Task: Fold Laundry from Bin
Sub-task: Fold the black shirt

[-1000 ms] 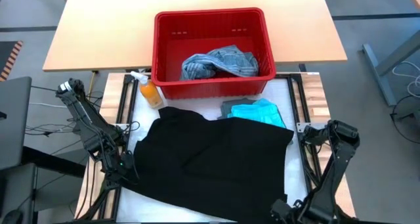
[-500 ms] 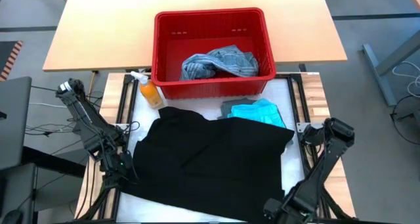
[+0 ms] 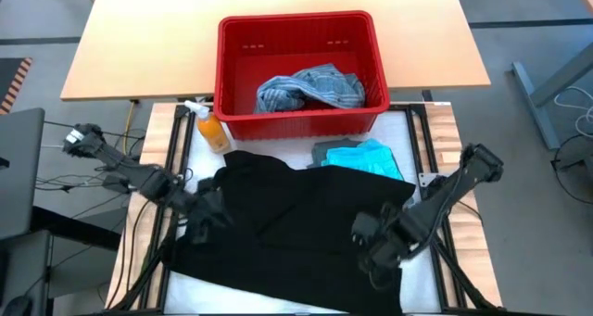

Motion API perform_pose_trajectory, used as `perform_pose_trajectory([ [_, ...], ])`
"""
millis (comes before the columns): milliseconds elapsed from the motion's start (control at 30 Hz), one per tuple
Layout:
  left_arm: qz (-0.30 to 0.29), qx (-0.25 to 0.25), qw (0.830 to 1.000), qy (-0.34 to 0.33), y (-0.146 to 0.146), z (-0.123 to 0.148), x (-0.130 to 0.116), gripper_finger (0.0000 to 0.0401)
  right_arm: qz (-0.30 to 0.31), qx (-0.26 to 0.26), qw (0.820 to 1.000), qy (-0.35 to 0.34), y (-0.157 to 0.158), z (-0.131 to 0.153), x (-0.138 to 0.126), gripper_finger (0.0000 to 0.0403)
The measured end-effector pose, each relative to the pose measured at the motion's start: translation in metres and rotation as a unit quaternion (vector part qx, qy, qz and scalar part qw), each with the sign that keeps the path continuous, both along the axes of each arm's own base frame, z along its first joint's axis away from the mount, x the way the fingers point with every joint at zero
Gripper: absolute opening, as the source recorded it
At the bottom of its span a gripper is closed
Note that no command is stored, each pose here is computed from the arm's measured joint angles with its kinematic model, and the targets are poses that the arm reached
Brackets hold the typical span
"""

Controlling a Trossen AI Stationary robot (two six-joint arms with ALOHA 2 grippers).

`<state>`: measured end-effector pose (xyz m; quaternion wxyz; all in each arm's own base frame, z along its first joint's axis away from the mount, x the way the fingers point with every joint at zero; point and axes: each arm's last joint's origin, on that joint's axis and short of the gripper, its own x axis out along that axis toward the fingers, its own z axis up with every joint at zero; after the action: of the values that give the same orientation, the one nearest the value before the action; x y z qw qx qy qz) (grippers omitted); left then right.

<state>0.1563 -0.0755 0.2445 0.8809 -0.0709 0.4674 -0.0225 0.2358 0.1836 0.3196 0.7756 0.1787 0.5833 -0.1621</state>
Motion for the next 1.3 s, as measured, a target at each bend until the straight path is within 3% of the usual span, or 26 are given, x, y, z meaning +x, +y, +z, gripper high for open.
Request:
perform_pose_trajectory([
  [200, 0.005, 0.099, 0.994, -0.042, 0.039, -0.006, 0.04, 0.0137, -0.063, -0.079, 0.995, -0.002, -0.05, 0.027, -0.024, 0.0202],
  [333, 0.007, 0.18, 0.983, -0.042, 0.066, -0.012, 0.057, 0.0137, -0.098, -0.081, 0.992, 0.001, -0.083, 0.029, -0.032, 0.0208],
  [433, 0.003, 0.212, 0.977, -0.028, 0.088, -0.018, 0.064, 0.014, -0.106, -0.09, 0.99, 0.009, -0.106, 0.026, -0.038, 0.0214],
  [667, 0.016, 0.216, 0.976, 0.019, 0.137, -0.046, 0.082, 0.0174, -0.095, -0.107, 0.99, 0.008, -0.142, 0.014, -0.044, 0.0221],
  [867, 0.002, 0.226, 0.974, -0.014, 0.167, -0.065, 0.111, 0.0197, -0.08, -0.122, 0.989, 0.029, -0.163, 0.006, -0.047, 0.0221],
  [1000, 0.004, 0.224, 0.974, 0.009, 0.188, -0.074, 0.13, 0.0198, -0.081, -0.107, 0.99, 0.033, -0.176, 0.0, -0.054, 0.0221],
  [1200, -0.029, 0.155, 0.985, 0.068, 0.199, -0.08, 0.151, 0.0198, -0.047, -0.023, 0.999, 0.01, -0.177, -0.021, -0.063, 0.0221],
  [1300, -0.048, 0.134, 0.981, 0.132, 0.201, -0.09, 0.152, 0.0193, -0.012, -0.027, 0.999, 0.027, -0.173, -0.034, -0.067, 0.0221],
])
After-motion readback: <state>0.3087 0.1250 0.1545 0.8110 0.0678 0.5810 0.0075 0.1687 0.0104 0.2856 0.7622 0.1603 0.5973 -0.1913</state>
